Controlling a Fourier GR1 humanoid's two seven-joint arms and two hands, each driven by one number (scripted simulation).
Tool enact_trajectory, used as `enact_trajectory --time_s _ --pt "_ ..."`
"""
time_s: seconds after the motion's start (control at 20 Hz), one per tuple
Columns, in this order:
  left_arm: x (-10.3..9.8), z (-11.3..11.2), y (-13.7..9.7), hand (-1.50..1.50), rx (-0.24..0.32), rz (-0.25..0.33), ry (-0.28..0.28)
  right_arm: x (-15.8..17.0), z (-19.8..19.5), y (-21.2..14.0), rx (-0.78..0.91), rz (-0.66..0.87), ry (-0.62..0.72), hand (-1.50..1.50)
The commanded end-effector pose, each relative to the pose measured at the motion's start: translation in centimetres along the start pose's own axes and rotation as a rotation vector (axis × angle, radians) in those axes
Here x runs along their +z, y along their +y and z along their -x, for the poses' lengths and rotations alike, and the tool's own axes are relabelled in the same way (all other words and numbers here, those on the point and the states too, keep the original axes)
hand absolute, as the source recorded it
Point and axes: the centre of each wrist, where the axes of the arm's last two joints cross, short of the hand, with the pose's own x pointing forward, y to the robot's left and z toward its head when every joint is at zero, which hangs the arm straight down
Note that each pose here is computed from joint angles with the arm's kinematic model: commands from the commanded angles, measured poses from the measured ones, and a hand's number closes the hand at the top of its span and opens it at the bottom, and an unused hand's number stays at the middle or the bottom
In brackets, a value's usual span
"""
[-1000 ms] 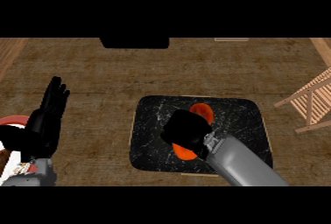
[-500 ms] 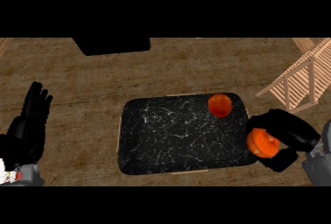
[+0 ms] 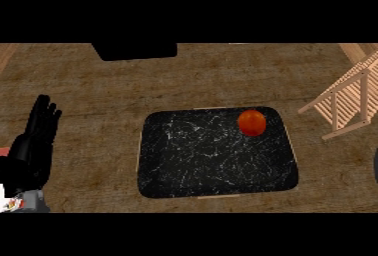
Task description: Pick the squash from the tray and place it in the tiered shelf
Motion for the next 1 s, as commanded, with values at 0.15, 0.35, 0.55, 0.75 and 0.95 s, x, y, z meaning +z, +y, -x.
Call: enact_trajectory --time_s 0.15,0.35,0.55,0.75,0.95 --pt "0.3 0.0 0.1 0.0 0.011 0.047 -0.003 8.6 0.2 -9.1 -0.235 0.296 -0.049 1.5" --pt "-0.8 -1.0 -0.9 0.0 0.004 0.057 -0.013 12.0 -0.7 -14.0 -0.256 0.413 0.006 1.5" --pt "-0.3 -1.2 -1.9 0.0 0.02 0.083 -0.012 13.9 -0.7 -15.3 -0.253 0.44 0.075 1.5" --pt "-0.7 0.1 -1.1 0.0 0.018 0.107 -0.023 10.2 0.4 -14.2 -0.279 0.469 0.116 1.5" --pt "-1.4 -1.1 -3.1 0.0 0.008 0.119 -0.032 10.8 1.1 -15.0 -0.284 0.521 0.133 1.5"
